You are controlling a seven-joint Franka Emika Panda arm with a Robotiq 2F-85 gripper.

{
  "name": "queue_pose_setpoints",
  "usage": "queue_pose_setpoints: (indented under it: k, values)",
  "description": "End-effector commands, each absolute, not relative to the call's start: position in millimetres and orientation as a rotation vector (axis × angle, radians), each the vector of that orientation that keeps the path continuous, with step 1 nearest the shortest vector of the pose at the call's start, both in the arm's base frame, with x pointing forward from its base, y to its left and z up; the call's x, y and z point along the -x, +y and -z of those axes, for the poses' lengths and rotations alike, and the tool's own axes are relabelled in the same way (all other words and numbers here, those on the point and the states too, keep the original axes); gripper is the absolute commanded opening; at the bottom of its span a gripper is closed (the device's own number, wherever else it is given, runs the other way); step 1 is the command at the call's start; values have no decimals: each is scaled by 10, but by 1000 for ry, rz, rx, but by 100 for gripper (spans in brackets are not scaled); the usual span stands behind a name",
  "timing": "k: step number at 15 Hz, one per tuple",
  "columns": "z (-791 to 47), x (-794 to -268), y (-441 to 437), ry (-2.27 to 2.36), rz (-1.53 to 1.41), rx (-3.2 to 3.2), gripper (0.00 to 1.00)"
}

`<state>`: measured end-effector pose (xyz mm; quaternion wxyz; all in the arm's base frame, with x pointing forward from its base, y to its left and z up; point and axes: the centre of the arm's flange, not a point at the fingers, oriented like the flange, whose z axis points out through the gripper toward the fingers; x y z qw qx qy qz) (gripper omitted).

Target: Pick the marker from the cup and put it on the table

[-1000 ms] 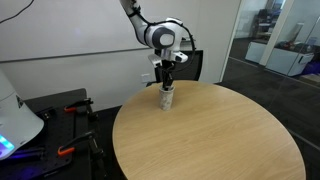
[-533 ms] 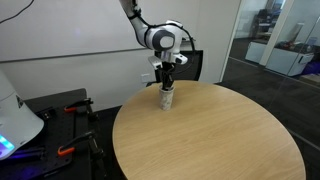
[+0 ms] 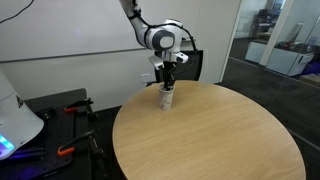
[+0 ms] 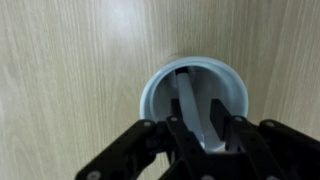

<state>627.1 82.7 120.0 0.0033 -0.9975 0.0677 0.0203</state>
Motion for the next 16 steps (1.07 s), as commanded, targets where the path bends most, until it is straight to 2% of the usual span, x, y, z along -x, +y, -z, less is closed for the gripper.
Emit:
queue_pose_setpoints:
  k: [1,16]
  values:
    - [-1244,-6314,820,179,-14,3105,34]
    - [-1230,-6353,818,180,25,3105,36]
